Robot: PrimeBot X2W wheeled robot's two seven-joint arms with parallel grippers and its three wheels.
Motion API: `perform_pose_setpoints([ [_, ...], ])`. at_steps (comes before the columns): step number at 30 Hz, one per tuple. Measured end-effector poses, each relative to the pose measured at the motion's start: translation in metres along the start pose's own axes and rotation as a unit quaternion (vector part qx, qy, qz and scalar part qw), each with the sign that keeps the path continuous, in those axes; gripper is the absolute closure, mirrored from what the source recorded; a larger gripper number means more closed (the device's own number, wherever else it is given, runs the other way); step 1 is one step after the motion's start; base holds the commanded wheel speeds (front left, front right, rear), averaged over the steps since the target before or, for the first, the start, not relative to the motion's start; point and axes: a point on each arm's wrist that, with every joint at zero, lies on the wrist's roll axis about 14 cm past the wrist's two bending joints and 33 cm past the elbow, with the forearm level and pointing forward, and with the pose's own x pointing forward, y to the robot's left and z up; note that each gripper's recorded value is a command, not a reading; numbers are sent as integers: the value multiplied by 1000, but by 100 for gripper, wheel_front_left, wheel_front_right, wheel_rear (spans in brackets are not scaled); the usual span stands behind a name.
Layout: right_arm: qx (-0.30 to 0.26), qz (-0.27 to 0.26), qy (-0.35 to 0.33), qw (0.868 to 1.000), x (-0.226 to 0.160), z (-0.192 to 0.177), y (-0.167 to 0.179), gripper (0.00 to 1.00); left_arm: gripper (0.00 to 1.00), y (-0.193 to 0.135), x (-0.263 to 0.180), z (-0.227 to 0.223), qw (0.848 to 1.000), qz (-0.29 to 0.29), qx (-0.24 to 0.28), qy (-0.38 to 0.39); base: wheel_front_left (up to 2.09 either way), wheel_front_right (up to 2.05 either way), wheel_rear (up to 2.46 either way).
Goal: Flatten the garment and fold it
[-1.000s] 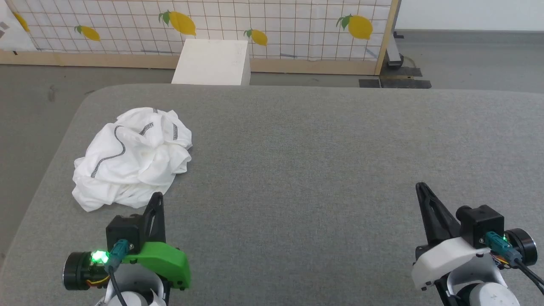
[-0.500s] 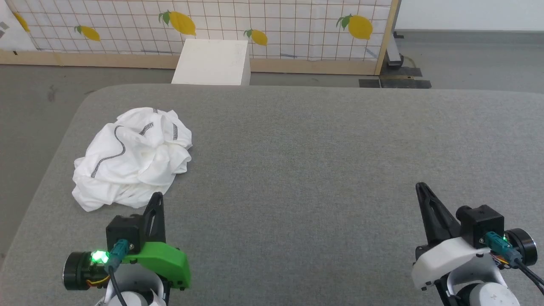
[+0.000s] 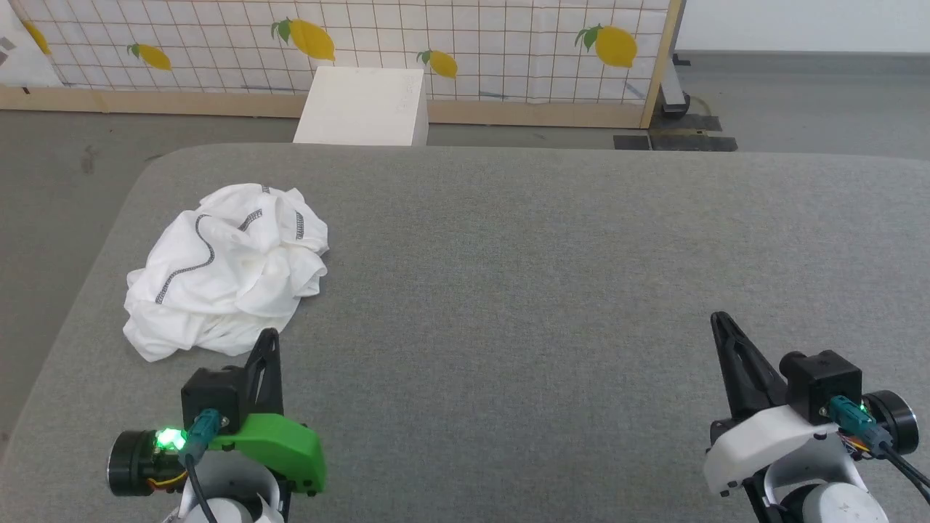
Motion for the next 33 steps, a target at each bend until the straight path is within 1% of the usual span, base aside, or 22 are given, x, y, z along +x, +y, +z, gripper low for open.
perform_pose_setpoints([
  [12,0,0,0,1000,0,0,0,100,100,0,0,0,1000,0,0,0,0,0,0],
  [13,0,0,0,1000,0,0,0,0,0,0,0,0,1000,0,0,0,0,0,0],
  [33,17,-8,1,1000,0,-6,-5,0,0,-2,0,-4,1000,-3,-13,-2,0,0,0],
])
